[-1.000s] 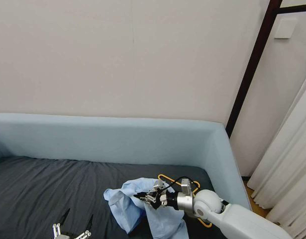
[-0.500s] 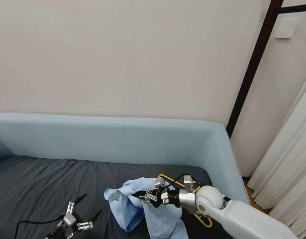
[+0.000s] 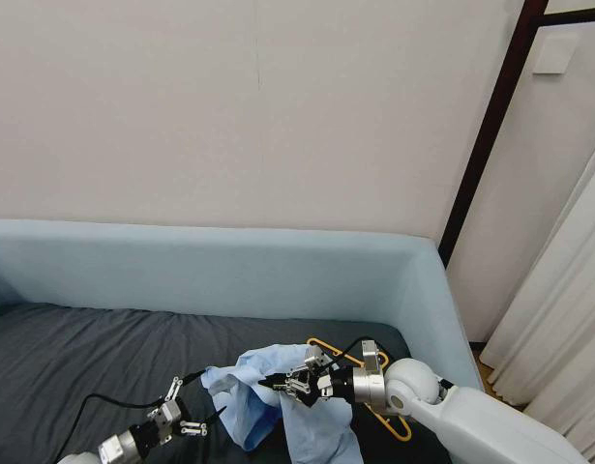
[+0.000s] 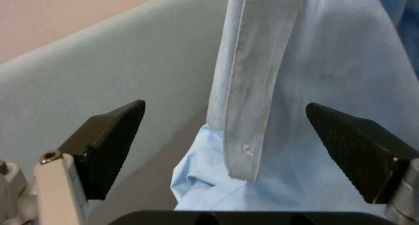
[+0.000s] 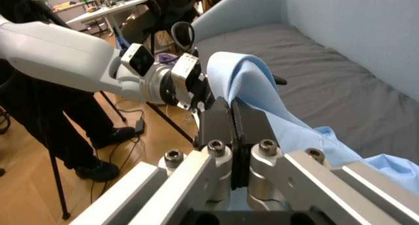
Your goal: Pick up the clothes from the sofa and hang them on the clothes hanger.
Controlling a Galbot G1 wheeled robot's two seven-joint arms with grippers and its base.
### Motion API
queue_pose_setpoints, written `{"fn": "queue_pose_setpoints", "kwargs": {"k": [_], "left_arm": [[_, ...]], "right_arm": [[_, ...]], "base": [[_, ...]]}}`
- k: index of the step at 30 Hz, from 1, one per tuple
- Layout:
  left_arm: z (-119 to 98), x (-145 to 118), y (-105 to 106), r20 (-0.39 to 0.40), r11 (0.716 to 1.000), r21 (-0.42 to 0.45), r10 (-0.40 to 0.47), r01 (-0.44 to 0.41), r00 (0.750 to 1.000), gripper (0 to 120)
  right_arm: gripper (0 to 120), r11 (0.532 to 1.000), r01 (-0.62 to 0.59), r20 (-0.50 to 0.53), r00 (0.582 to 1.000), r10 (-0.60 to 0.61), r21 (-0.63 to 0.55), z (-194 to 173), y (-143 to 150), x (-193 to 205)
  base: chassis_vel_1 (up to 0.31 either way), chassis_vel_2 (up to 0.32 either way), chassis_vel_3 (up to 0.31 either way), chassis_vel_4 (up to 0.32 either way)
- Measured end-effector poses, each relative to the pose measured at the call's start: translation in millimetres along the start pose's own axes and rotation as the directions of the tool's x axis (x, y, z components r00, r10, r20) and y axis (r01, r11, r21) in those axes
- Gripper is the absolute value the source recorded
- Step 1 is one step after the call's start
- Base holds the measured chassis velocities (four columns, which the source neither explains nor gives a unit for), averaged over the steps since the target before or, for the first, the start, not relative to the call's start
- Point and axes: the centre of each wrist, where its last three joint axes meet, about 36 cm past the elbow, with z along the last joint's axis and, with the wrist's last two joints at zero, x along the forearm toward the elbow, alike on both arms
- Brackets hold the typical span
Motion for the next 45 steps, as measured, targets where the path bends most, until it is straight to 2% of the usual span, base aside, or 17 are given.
{"fn": "queue_pose_setpoints", "kwargs": {"k": [4, 9, 11, 14, 16, 20, 21, 25, 27, 28, 33, 36, 37, 39, 41, 43, 45], "left_arm": [[1.8, -4.8, -2.6, 0.001, 1.000, 0.000, 0.009, -0.009, 1.000, 89], [6.8, -1.3, -4.0, 0.008, 1.000, -0.007, 0.013, -0.013, 1.000, 67], [7.0, -1.7, -4.1, 0.013, 1.000, -0.009, 0.013, -0.013, 1.000, 64], [9.8, -2.0, -6.4, 0.014, 1.000, -0.008, 0.014, -0.014, 1.000, 48], [10.7, -2.1, -7.2, 0.014, 1.000, -0.008, 0.014, -0.014, 1.000, 45], [13.1, -3.9, -10.3, 0.017, 1.000, -0.005, 0.002, -0.002, 1.000, 26], [13.1, -3.9, -10.3, 0.017, 1.000, -0.005, 0.002, -0.002, 1.000, 26], [9.1, -3.5, -7.7, 0.024, 1.000, -0.012, -0.011, 0.011, 1.000, 10], [8.3, -3.0, -7.4, 0.025, 1.000, -0.013, -0.012, 0.013, 1.000, 8], [6.3, -2.1, -6.9, 0.025, 1.000, -0.014, -0.017, 0.017, 1.000, 3], [-4.4, 1.4, -7.2, 0.036, 0.999, -0.006, -0.032, 0.032, 0.999, 0], [-24.0, 4.5, -7.4, 0.054, 0.999, 0.014, -0.034, 0.033, 0.998, 0], [-24.0, 4.5, -7.4, 0.054, 0.999, 0.014, -0.034, 0.033, 0.998, 0], [-43.6, 6.4, -4.5, 0.055, 0.999, 0.032, -0.029, 0.027, 0.998, 0], [-61.0, 8.5, -0.5, 0.036, 0.997, 0.058, -0.054, 0.052, 0.998, 0], [-68.9, 8.2, 1.3, 0.029, 0.995, 0.072, -0.068, 0.065, 0.997, 0], [-91.3, 4.6, 5.9, 0.018, 0.990, 0.109, -0.090, 0.088, 0.996, 0]], "right_arm": [[0, 1.000, -0.010, 0.000, 1.000, 0.010, 0.001, -0.9, -1.1, -0.6], [0, 1.000, -0.017, 0.001, 1.000, 0.017, 0.005, -3.7, -3.7, -4.8], [0, 1.000, -0.017, 0.001, 1.000, 0.017, 0.005, -4.1, -3.8, -5.4], [0, 1.000, -0.013, -0.002, 1.000, 0.013, 0.005, -4.2, -3.2, -6.7], [0, 1.000, -0.011, -0.002, 1.000, 0.011, 0.005, -4.4, -2.4, -6.7], [0, 1.000, -0.009, -0.006, 1.000, 0.009, 0.006, -3.8, -0.6, -3.9], [0, 1.000, -0.009, -0.006, 1.000, 0.009, 0.006, -3.8, -0.6, -3.9], [0, 1.000, -0.007, -0.005, 1.000, 0.007, 0.006, -3.2, -2.0, -2.1], [0, 1.000, -0.007, -0.003, 1.000, 0.007, 0.006, -3.4, -2.2, -2.4], [0, 1.000, -0.006, 0.001, 1.000, 0.006, 0.005, -3.8, -2.3, -3.5], [0, 1.000, -0.003, 0.009, 1.000, 0.003, 0.003, -4.8, -2.8, -6.6], [0, 1.000, -0.019, 0.024, 1.000, 0.019, 0.001, -7.5, -7.0, -5.5], [0, 1.000, -0.019, 0.024, 1.000, 0.019, 0.001, -7.5, -7.0, -5.5], [0, 0.999, -0.051, 0.034, 0.998, 0.051, -0.001, -9.5, -10.0, -4.6], [7, 0.995, -0.098, 0.047, 0.994, 0.098, 0.001, -10.3, -12.6, -2.9], [10, 0.993, -0.119, 0.054, 0.991, 0.119, 0.003, -10.6, -13.3, -1.8], [19, 0.981, -0.194, 0.054, 0.980, 0.193, 0.015, -10.8, -14.0, 2.3]], "base": [[0.000, 0.000, 0.000, 0.000], [0.000, 0.000, 0.000, 0.000], [0.000, 0.000, 0.000, 0.000], [0.000, 0.000, 0.000, 0.000], [0.000, 0.000, 0.000, 0.000], [0.000, 0.000, 0.000, 0.000], [0.000, 0.000, 0.000, 0.000], [0.000, 0.000, 0.000, 0.000], [0.000, 0.000, 0.000, 0.000], [0.000, 0.000, 0.000, 0.000], [0.000, 0.000, 0.000, 0.000], [0.000, 0.000, 0.000, 0.000], [0.000, 0.000, 0.000, 0.000], [0.000, 0.000, 0.000, 0.000], [0.000, 0.000, 0.000, 0.000], [0.000, 0.000, 0.000, 0.000], [0.000, 0.000, 0.000, 0.000]]}}
